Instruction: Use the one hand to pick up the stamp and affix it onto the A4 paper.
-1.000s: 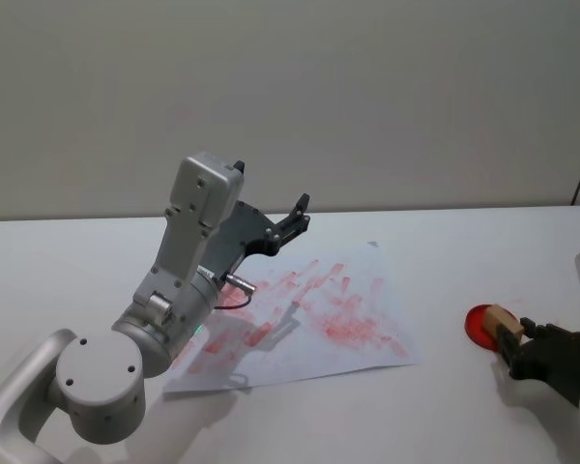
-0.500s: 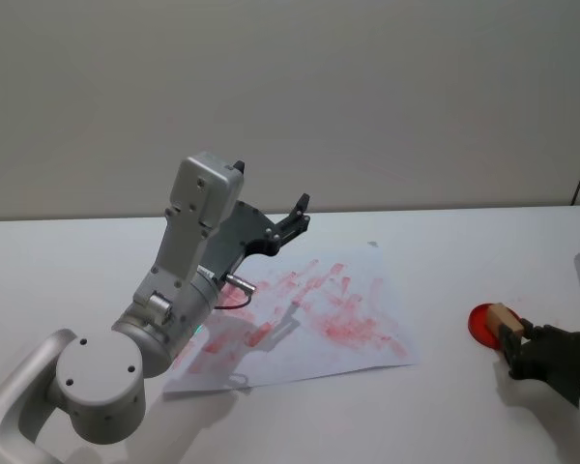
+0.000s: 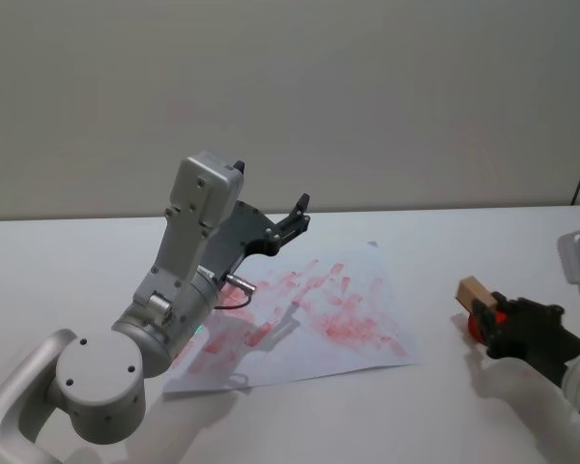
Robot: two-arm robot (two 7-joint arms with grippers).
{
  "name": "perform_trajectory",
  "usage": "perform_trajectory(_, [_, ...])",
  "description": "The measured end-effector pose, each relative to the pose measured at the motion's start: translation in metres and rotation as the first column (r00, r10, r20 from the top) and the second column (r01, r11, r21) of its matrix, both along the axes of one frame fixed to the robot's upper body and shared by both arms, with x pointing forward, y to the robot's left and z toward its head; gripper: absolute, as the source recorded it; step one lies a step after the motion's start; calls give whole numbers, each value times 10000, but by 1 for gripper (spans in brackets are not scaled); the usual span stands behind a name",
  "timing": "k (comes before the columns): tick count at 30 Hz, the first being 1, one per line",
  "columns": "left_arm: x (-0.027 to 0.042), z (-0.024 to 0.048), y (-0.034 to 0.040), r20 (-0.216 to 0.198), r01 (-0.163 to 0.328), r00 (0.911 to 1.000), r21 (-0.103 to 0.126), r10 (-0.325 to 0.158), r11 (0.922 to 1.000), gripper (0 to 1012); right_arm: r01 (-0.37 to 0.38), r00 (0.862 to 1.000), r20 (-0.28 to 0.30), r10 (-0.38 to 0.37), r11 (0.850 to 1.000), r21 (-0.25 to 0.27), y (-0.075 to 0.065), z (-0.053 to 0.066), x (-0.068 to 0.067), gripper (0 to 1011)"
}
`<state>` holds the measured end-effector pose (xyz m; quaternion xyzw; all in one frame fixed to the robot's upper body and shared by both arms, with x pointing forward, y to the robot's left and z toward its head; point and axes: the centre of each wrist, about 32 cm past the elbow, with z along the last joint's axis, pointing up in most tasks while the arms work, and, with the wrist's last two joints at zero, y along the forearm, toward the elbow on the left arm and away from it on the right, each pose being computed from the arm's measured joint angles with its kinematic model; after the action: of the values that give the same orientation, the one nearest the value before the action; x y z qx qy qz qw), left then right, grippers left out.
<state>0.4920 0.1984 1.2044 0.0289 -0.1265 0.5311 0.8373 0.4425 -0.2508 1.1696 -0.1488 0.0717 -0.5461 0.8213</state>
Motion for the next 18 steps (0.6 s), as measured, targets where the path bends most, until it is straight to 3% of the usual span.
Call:
perform_trajectory(11, [0, 0, 0, -1, 0, 10000, 1, 0, 10000, 1001, -1492, 9871, 643, 1467, 9881, 367, 138, 24, 159, 223])
perform_trajectory(18, [0, 0, 0, 0, 0, 10000, 0, 0, 10000, 1001, -2351, 9715, 482, 2323, 9697, 659, 227, -14, 270, 223])
